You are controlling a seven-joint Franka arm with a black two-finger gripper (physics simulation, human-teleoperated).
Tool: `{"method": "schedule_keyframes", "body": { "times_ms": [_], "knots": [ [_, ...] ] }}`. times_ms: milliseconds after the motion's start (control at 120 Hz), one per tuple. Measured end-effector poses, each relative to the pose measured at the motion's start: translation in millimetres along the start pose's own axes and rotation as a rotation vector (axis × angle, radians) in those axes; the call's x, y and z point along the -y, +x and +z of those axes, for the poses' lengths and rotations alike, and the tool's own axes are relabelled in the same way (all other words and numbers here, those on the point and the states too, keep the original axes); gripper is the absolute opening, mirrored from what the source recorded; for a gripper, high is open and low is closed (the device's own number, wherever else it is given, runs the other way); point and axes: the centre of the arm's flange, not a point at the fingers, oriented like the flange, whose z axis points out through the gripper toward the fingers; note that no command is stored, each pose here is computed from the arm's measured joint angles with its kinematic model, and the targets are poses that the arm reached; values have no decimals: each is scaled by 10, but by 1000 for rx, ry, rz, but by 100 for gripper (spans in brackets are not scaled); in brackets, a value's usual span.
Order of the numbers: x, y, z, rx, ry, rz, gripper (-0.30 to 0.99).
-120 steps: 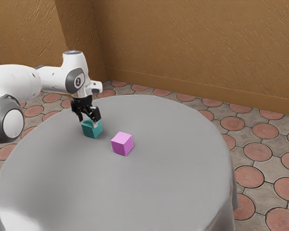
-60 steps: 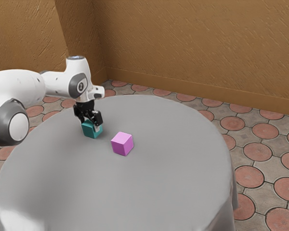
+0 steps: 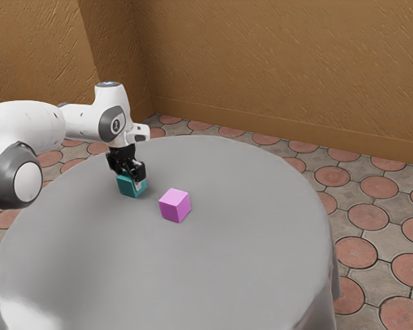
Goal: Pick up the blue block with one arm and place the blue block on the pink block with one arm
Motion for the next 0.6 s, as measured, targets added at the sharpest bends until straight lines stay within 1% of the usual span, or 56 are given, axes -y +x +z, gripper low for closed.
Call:
{"method": "schedule_keyframes", "body": {
  "times_ms": [275, 375, 483, 600],
  "knots": [
    [5, 2, -121, -16, 3, -5, 40],
    [-47, 13, -365, -42, 3, 0, 39],
    [-230, 24, -720, -77, -2, 23, 39],
    [-519, 4, -887, -78, -10, 57, 39]
  ]
}}
